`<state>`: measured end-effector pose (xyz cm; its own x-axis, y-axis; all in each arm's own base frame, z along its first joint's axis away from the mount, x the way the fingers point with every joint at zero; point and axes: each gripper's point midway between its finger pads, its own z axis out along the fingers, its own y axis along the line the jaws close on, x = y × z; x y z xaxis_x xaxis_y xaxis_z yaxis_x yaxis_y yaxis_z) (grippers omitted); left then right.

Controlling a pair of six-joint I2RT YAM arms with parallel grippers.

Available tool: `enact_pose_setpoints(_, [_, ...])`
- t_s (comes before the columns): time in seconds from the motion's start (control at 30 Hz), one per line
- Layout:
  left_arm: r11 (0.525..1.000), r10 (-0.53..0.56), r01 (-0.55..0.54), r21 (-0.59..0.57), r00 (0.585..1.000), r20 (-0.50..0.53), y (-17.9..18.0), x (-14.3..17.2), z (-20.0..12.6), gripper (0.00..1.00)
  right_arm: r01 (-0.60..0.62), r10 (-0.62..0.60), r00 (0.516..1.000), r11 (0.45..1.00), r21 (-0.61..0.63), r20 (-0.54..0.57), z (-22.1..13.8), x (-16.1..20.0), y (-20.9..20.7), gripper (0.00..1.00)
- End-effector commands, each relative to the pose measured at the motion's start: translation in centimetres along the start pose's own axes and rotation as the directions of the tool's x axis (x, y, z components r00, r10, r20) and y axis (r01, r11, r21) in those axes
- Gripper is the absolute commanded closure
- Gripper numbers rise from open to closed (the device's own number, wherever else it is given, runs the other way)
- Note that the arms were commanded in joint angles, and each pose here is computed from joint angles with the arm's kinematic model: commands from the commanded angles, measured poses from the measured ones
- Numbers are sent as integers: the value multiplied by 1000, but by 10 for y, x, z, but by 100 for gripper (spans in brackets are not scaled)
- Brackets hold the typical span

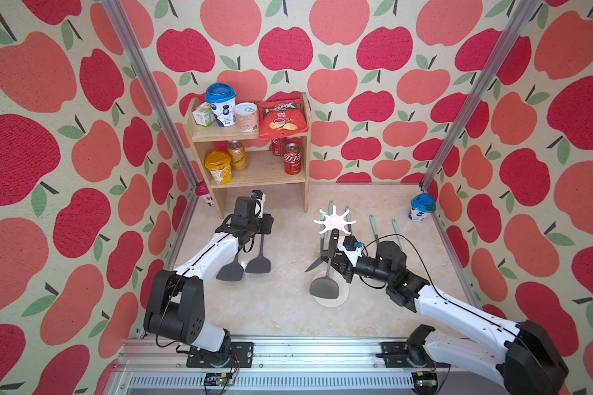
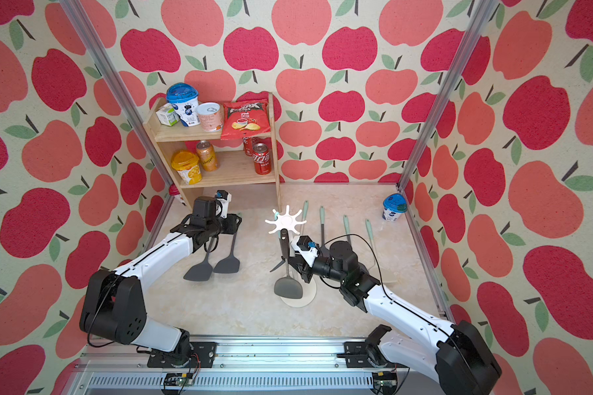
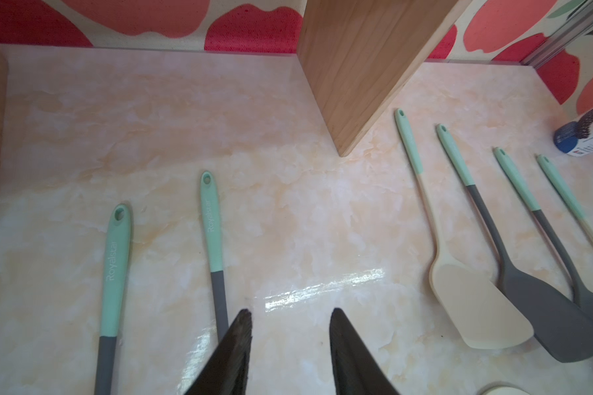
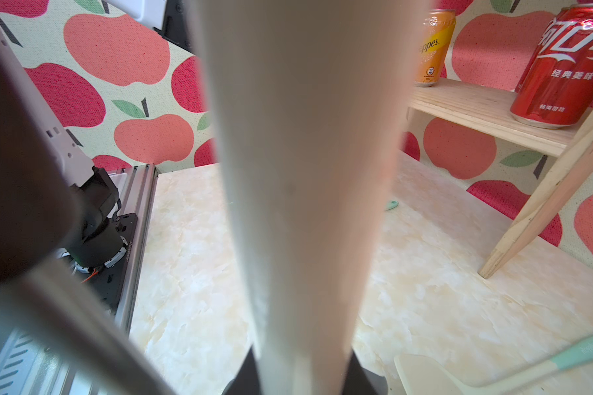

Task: Take the spatula off the kitchen utensil rack
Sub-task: Place the spatula at the center of the board, then adjust the rack at the center of the board.

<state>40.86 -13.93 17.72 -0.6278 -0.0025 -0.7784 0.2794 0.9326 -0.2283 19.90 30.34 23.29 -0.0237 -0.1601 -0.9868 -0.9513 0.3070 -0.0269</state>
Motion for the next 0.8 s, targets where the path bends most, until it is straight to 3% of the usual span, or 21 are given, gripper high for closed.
enact_pose_setpoints(0.0, [997,-3,-7,83,993,119,-17,-16,-24,58,-50,62,988,995,86,-141,-1,43,-17,100])
enact_pose_setpoints(0.2, [988,36,-84,126,941,337,-45,-31,-87,53,-57,74,989,991,125,-131,-1,43,-24,100])
enact_pose_setpoints(0.43, [954,134,-251,161,843,521,-95,-35,-148,52,-86,109,986,979,184,-123,3,42,-36,100])
enact_pose_setpoints(0.6, [899,132,-365,243,754,644,-133,-26,-179,53,-95,120,986,973,209,-112,4,41,-41,100])
enact_pose_setpoints(0.77, [830,200,-502,244,676,709,-167,-13,-195,55,-99,125,986,971,219,-107,4,41,-42,100])
